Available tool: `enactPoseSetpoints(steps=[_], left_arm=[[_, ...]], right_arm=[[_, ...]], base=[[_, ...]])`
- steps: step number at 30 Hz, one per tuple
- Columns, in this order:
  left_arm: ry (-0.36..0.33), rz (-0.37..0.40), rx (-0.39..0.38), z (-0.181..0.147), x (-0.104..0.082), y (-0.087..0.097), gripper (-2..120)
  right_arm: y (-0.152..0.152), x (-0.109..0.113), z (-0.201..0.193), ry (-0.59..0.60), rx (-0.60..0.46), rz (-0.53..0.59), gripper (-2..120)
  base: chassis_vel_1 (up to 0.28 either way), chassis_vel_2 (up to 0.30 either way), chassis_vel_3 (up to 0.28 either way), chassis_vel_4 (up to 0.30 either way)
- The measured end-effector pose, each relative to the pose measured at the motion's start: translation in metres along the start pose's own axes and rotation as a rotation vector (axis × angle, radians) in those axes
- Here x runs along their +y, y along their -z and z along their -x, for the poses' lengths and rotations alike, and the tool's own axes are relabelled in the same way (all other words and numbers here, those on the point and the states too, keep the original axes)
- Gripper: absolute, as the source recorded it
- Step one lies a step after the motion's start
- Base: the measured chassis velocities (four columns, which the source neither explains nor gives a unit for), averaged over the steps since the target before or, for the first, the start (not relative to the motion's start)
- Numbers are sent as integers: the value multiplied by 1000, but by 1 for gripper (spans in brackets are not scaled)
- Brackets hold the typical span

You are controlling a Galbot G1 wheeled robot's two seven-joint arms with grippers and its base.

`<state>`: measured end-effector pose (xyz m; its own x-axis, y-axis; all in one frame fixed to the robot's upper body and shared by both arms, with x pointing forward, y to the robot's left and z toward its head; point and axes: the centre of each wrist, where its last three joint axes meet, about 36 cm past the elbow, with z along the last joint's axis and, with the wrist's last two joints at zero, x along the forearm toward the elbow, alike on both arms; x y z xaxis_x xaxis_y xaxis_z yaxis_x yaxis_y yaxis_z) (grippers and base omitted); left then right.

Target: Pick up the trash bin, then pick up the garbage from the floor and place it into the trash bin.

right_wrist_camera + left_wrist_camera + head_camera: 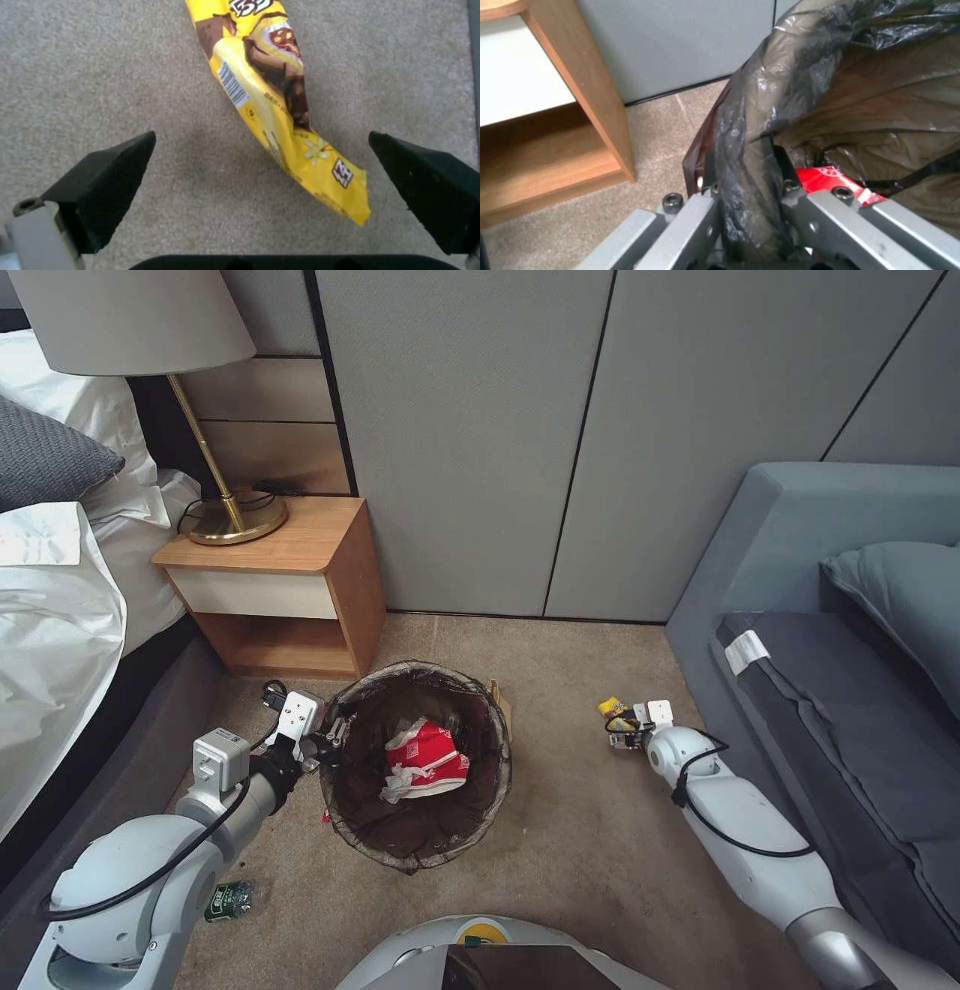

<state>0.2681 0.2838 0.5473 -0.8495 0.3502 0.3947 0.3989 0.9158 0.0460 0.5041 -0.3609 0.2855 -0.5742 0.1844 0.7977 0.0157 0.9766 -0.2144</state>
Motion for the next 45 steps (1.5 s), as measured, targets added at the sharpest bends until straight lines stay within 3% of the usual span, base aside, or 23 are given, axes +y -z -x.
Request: enactPoseSetpoints(steps=[15,39,45], left_arm=[[-3,0,3,2,3,-1,0],[-1,-4,5,4,5,-2,0],[0,-4,4,4,4,-2,0]], right_arm=[[11,-11,21,-35,13,-8,96],[9,-12,7,5,-4,-31,7],[6,-13,7,12,-5,-28,0]], base=[[0,0,0,0],[0,0,0,0],[0,0,0,0]])
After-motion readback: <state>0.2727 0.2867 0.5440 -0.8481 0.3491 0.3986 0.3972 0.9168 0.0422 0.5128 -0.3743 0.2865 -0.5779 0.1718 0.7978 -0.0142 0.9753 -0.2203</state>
